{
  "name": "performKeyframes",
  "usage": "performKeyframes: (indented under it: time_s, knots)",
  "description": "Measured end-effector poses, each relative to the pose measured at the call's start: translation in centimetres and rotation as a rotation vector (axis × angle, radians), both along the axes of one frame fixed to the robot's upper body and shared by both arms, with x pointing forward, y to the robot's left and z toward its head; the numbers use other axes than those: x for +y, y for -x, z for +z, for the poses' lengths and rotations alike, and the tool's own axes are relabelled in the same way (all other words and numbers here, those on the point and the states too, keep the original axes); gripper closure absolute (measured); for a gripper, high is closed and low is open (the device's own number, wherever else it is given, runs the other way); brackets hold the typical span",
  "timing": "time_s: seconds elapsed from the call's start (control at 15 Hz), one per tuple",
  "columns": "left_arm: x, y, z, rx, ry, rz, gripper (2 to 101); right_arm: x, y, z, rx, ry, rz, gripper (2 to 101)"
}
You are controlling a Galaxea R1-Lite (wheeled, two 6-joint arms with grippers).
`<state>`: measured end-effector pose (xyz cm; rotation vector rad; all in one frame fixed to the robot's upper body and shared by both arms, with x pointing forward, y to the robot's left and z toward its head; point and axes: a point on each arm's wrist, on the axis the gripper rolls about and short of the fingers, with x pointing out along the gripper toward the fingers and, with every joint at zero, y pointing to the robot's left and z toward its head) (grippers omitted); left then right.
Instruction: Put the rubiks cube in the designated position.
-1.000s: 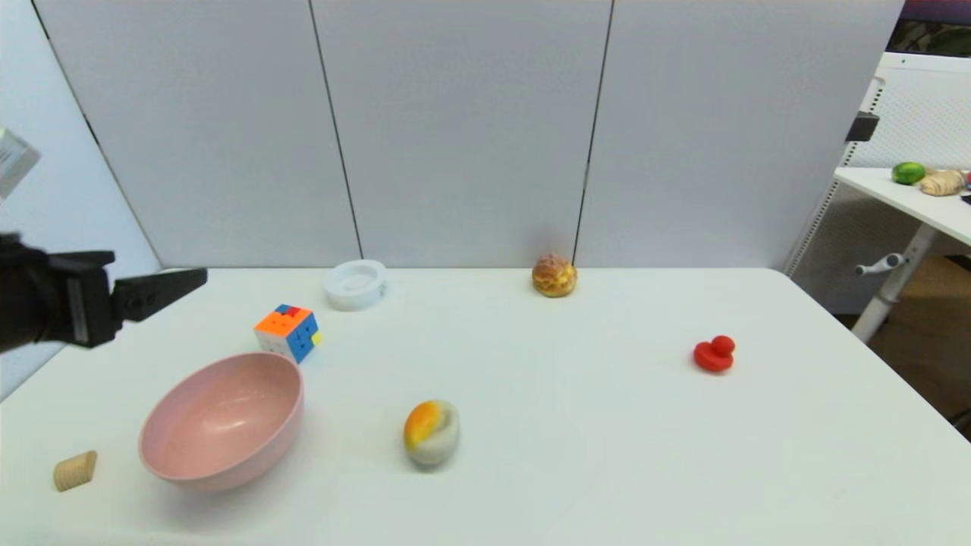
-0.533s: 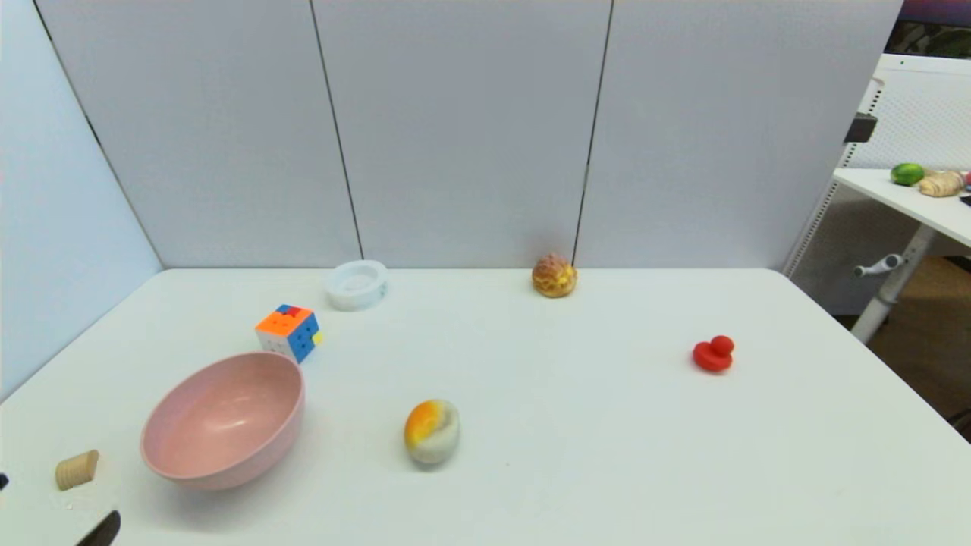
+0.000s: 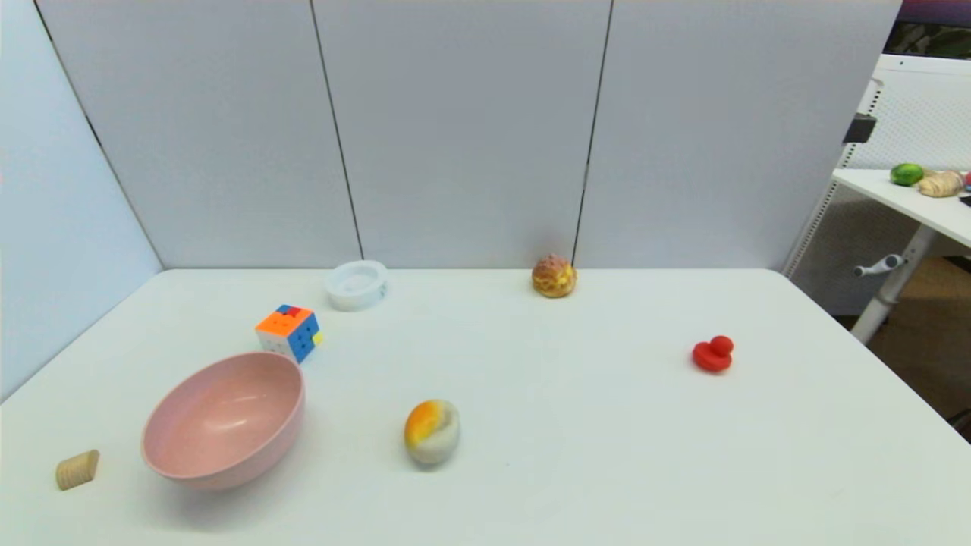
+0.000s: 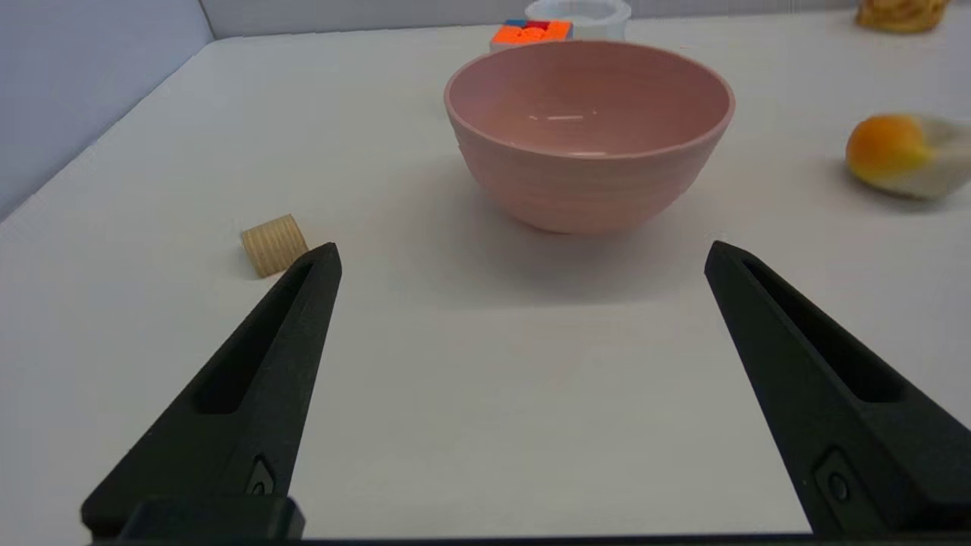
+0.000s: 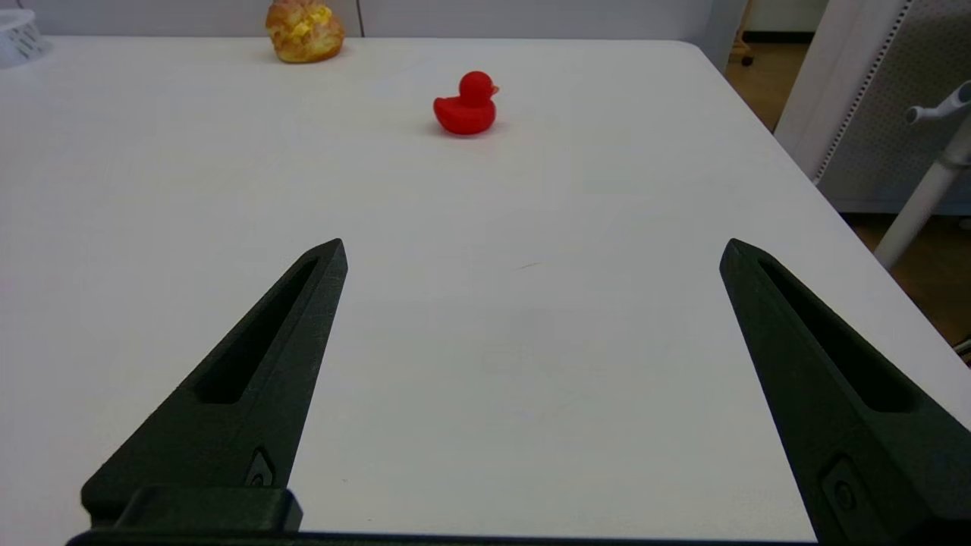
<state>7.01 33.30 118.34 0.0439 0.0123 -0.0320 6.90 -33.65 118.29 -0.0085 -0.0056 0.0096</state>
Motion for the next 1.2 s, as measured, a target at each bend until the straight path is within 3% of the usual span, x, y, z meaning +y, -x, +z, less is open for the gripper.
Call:
performKeyframes:
  time_s: [0.2, 1.2]
  knots:
    - [0.05, 0.10, -0.07, -0.013, 0.034, 0.026, 6.0, 0.00, 0.00, 0.01, 0.000, 0.000, 0.000, 5.0]
    - [0.05, 0.12, -0.10, -0.015, 0.036, 0.025, 5.4, -0.01, 0.00, 0.01, -0.001, -0.005, -0.007, 5.0]
